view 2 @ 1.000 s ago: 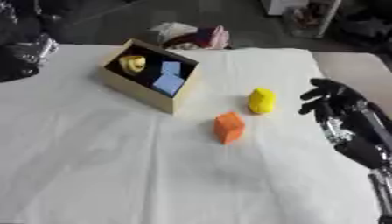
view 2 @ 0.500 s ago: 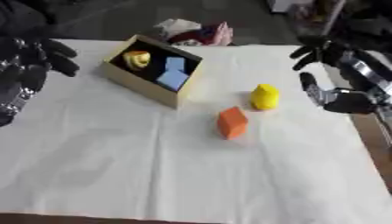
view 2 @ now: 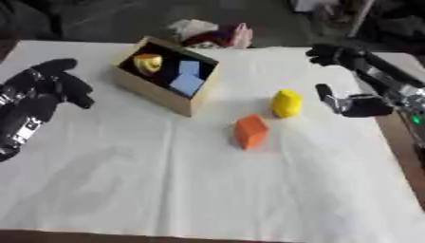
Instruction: Pick up objects on the table and place them in the box.
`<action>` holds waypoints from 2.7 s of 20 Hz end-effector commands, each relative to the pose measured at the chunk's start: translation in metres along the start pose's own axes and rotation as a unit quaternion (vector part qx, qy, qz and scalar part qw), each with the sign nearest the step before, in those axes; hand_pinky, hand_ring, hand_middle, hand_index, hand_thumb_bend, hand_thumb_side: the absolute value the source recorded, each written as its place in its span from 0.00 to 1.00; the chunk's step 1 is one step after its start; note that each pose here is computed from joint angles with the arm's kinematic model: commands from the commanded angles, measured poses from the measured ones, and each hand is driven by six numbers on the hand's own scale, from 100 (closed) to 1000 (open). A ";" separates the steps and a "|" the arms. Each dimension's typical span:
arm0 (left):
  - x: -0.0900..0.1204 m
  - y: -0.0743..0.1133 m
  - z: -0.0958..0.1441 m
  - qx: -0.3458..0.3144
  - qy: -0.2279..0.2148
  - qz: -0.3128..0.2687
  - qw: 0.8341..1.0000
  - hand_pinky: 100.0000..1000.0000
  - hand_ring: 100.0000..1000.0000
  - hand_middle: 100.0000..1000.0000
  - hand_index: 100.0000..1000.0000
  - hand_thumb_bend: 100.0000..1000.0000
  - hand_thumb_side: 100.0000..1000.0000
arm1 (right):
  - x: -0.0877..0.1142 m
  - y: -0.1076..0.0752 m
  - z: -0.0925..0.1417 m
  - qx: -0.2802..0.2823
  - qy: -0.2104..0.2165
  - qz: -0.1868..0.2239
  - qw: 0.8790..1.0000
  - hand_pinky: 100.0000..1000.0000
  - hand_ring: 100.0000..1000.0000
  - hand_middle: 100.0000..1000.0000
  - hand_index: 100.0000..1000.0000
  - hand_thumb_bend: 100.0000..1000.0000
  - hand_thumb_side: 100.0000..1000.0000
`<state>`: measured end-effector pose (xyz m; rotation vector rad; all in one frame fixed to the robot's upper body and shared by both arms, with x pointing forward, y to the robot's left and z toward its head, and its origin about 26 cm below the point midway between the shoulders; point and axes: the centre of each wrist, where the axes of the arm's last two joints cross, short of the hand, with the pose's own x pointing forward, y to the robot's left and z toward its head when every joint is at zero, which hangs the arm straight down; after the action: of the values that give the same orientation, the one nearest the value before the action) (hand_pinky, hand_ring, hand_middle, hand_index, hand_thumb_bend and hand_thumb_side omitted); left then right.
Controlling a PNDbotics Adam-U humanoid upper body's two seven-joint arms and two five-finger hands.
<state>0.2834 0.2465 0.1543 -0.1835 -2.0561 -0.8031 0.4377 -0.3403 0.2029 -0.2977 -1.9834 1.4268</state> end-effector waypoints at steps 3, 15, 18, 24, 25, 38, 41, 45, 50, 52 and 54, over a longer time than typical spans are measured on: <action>-0.001 -0.020 -0.002 0.002 0.017 0.021 1.000 0.63 0.61 0.62 0.93 0.00 0.71 | -0.005 -0.015 -0.019 0.068 0.051 0.012 0.996 0.95 0.99 0.95 1.00 0.00 0.22; -0.005 -0.032 0.000 0.010 0.040 0.031 0.999 0.62 0.60 0.61 0.92 0.00 0.74 | -0.041 0.010 -0.016 0.149 0.177 -0.001 0.973 0.95 1.00 0.96 1.00 0.00 0.31; -0.005 -0.034 0.000 0.011 0.041 0.032 0.999 0.62 0.60 0.61 0.92 0.00 0.74 | -0.043 0.015 -0.016 0.156 0.191 0.014 0.969 0.96 1.00 0.96 1.00 0.00 0.34; -0.005 -0.035 0.000 0.011 0.041 0.034 0.999 0.62 0.60 0.60 0.92 0.00 0.74 | -0.042 0.021 -0.020 0.177 0.204 0.046 0.962 0.95 1.00 0.95 1.00 0.00 0.37; -0.005 -0.036 0.000 0.011 0.042 0.034 0.998 0.62 0.60 0.60 0.92 0.00 0.74 | -0.042 0.022 -0.021 0.182 0.205 0.051 0.960 0.95 1.00 0.95 1.00 0.00 0.37; -0.006 -0.041 -0.001 0.007 0.048 0.040 0.998 0.62 0.61 0.60 0.92 0.00 0.76 | -0.041 0.042 -0.030 0.218 0.225 0.106 0.944 0.86 0.78 0.81 0.96 0.00 0.43; -0.006 -0.042 -0.002 0.005 0.049 0.041 0.998 0.62 0.61 0.60 0.92 0.00 0.76 | -0.041 0.047 -0.030 0.205 0.229 0.120 0.944 0.82 0.70 0.74 0.91 0.00 0.43; -0.006 -0.043 -0.002 0.007 0.050 0.042 0.998 0.61 0.61 0.60 0.92 0.00 0.76 | -0.037 0.040 -0.034 0.164 0.222 0.144 0.950 0.66 0.43 0.44 0.62 0.00 0.36; -0.006 -0.042 -0.001 0.011 0.050 0.044 0.998 0.61 0.61 0.60 0.92 0.00 0.76 | -0.019 0.009 -0.044 0.082 0.179 0.197 0.960 0.54 0.29 0.28 0.46 0.00 0.23; -0.006 -0.043 -0.002 0.012 0.049 0.045 0.998 0.61 0.61 0.60 0.92 0.00 0.75 | -0.009 -0.006 -0.052 0.050 0.154 0.225 0.961 0.53 0.27 0.27 0.45 0.00 0.18; -0.005 -0.043 -0.002 0.012 0.047 0.047 0.998 0.61 0.61 0.60 0.92 0.00 0.75 | 0.002 -0.016 -0.063 0.024 0.132 0.247 0.960 0.52 0.26 0.26 0.45 0.00 0.15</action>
<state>0.2716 0.2128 0.1252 -0.2239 -1.9329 -0.7135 0.4804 -0.2985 0.2043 -0.8840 -1.6534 1.6376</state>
